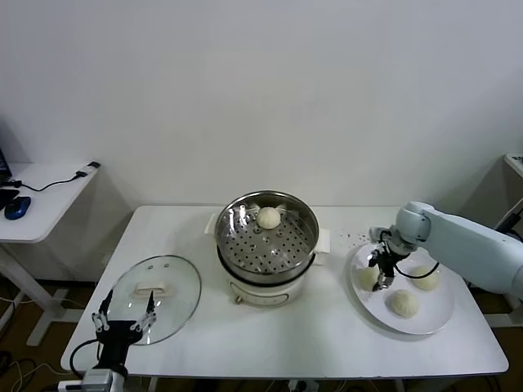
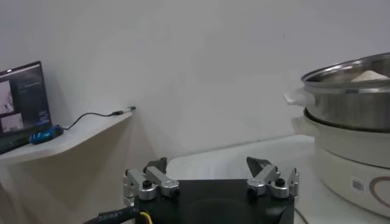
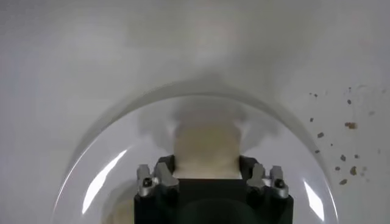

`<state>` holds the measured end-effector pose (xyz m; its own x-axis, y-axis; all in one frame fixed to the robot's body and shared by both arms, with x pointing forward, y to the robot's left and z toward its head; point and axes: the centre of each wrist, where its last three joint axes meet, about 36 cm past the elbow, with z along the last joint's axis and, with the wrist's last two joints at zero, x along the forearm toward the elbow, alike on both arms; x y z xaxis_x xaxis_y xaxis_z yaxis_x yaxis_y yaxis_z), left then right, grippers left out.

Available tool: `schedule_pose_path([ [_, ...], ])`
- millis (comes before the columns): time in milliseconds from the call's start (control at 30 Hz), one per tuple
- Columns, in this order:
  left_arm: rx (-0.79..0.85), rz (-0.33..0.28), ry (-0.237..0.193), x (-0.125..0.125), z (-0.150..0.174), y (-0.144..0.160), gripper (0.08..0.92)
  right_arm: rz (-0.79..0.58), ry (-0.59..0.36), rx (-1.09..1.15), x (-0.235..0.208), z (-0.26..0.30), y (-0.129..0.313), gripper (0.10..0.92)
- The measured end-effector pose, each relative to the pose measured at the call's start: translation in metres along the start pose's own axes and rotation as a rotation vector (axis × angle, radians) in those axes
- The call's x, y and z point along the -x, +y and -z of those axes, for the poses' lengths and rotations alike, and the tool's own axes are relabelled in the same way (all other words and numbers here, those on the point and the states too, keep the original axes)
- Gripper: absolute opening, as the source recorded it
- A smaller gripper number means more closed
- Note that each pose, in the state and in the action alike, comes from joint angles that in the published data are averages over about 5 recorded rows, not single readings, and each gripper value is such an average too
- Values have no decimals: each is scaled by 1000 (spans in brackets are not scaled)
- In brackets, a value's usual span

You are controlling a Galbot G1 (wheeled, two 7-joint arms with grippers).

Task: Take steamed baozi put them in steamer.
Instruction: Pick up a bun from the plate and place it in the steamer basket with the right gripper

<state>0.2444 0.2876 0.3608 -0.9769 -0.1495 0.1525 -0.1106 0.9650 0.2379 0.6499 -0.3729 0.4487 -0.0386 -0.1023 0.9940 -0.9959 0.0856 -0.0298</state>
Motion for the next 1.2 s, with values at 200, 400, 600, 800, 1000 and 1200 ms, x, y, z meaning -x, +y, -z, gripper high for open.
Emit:
schedule_pose_path([
  [200, 1, 0, 0, -2, 1, 0, 823, -7, -15, 7, -12, -3, -2, 605],
  [400, 1, -3, -3, -4, 3, -1, 823, -35, -45, 8, -55, -2, -16, 595],
  [600, -3, -9, -12, -4, 6, -2, 823, -91, -90, -1, -134, 18, -43, 598],
  [800, -11, -21, -19, -4, 6, -5, 823, -141, -164, -19, -205, 66, -60, 602],
  [1000, -14, -28, -23, -4, 5, -4, 823, -156, -224, -63, -236, 139, -68, 602],
  [1200, -19, -22, -31, -2, 6, -2, 823, -150, -245, -121, -236, 218, -68, 601],
])
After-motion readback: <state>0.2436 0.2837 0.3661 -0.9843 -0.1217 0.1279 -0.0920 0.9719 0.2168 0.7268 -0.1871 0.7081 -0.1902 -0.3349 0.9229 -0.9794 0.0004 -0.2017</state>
